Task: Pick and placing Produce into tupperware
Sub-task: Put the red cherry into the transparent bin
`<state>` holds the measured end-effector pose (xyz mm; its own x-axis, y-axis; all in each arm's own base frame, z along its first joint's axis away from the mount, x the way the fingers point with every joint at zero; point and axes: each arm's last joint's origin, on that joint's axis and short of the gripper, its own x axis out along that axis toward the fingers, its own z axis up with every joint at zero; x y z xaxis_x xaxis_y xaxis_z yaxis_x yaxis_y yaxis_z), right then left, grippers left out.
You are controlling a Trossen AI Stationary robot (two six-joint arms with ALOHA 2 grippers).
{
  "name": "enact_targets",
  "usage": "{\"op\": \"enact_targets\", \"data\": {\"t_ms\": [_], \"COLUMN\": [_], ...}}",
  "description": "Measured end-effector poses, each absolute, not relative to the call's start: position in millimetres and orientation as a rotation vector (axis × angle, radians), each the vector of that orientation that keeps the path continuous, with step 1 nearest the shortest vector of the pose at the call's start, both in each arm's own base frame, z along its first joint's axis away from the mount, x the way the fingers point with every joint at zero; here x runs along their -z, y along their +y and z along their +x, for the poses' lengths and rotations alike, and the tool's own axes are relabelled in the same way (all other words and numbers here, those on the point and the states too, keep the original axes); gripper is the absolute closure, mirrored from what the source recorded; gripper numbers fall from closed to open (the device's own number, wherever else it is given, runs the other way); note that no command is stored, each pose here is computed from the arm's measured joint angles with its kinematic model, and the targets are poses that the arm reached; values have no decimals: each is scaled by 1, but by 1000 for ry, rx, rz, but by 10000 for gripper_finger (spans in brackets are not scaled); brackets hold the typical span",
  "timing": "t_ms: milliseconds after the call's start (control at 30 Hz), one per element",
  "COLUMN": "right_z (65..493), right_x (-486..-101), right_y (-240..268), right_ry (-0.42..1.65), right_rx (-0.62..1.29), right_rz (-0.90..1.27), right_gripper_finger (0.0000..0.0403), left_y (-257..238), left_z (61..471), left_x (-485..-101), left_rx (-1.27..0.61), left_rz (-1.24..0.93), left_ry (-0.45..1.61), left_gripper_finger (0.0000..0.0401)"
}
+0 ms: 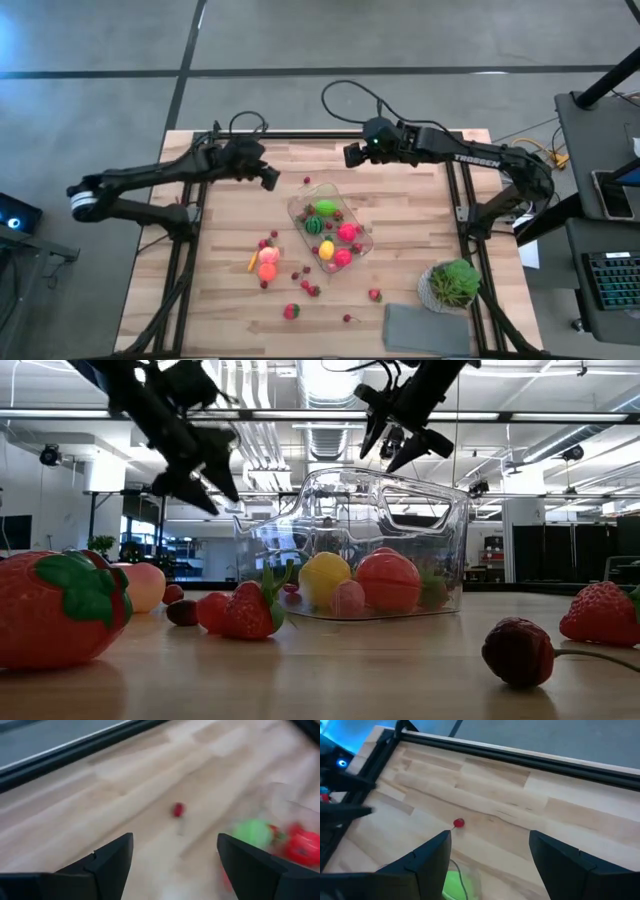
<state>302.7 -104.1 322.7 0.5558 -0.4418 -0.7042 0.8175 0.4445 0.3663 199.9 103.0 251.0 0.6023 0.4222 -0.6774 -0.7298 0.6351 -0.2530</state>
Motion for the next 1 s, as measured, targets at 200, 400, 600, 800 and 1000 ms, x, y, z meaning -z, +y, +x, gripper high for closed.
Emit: {"op": "enact_targets", "data": {"t_ms": [200,400,600,800,1000], "right_z": [301,293,274,260,253], "right_x": [-324,-323,-320,-321,-321], "right_y": [-104,-106,-102,-98,-96], "right_ry": [572,637,792,876,917], "right_rx": [831,846,898,931,950], "right_rz": [750,713,700,687,693], "right_gripper_finger": [143,145,145,152,154], "left_y": [146,184,203,214,216], "left_z": [214,239,265,284,293], "left_x": [-220,-194,-191,-196,-194], "left_rx": [-503,-526,-519,-597,-640], "left_rz": [-766,-953,-928,-951,-943], "left_ry": [654,646,673,752,828], "left_gripper_finger": [127,127,127,127,127]}}
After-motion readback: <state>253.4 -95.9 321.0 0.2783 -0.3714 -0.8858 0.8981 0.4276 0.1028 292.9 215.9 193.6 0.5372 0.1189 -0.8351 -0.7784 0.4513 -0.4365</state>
